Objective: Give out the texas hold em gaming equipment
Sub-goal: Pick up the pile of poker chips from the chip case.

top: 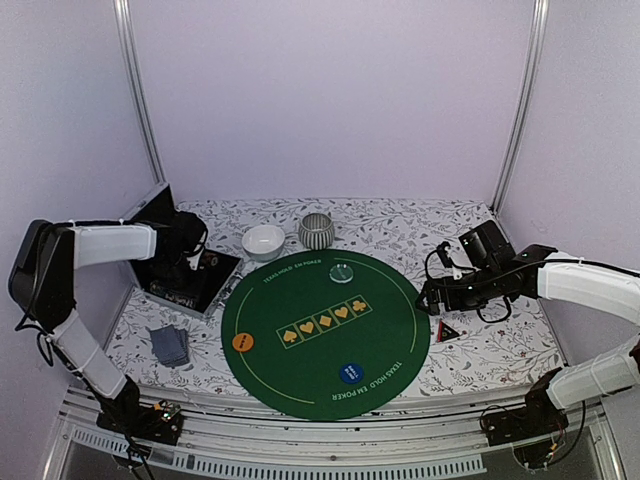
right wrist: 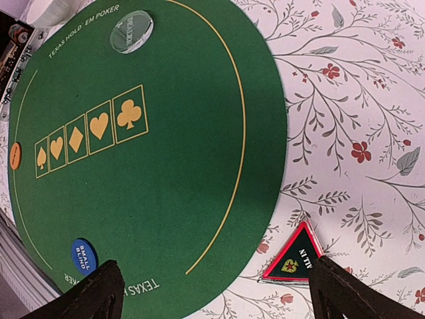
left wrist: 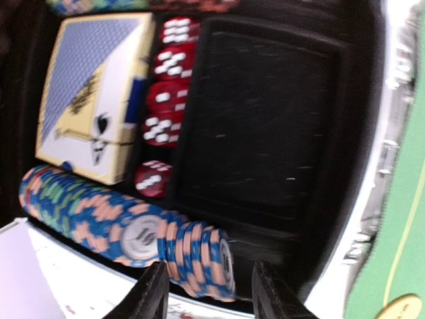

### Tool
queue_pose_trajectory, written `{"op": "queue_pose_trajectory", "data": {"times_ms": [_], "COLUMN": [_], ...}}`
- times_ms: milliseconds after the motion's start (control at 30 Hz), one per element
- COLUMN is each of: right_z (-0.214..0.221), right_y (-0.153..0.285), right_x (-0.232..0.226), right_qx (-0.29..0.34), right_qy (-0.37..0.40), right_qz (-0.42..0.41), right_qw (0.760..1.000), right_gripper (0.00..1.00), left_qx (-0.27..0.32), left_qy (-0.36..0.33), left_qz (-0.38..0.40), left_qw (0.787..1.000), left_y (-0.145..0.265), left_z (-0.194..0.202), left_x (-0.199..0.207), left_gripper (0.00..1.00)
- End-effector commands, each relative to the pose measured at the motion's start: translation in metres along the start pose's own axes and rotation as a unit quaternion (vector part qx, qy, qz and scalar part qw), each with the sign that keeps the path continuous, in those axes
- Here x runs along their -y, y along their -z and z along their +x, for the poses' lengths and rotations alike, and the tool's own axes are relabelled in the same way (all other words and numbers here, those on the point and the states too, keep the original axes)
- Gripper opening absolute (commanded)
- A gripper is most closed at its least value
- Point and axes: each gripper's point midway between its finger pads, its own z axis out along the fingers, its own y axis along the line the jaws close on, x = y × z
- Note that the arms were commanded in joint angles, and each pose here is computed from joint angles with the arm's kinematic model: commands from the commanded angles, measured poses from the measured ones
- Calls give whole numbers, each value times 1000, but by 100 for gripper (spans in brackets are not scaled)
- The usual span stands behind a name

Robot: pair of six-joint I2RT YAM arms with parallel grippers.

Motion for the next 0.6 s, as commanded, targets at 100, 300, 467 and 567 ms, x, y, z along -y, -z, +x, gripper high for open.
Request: {"op": "queue_pose_trajectory", "data": {"times_ms": [100,300,467,567], "right_z": [-4,-2,-4,-4], "right_y": [2,1,2,1], "right_x": [-1,-1,-3,-3], "right_qx": [3,1,2,0], "right_qy": [0,0,2,3], "right_qz": [-2,-3,-6,-7], "right_qw": [1000,1000,1000,1000], "right_gripper": [99,99,99,99], "left_qx": [-9,-10,-17,-20], "left_qy": [-24,-20,-20,-20], "left_qz": [51,0,-20,-29], "left_qw": [998,1000,999,999], "left_y": [-8,-10,-13,-15], "left_z": [5,4,6,6], "left_x": [28,12,6,3], "left_gripper": [44,46,49,51]}}
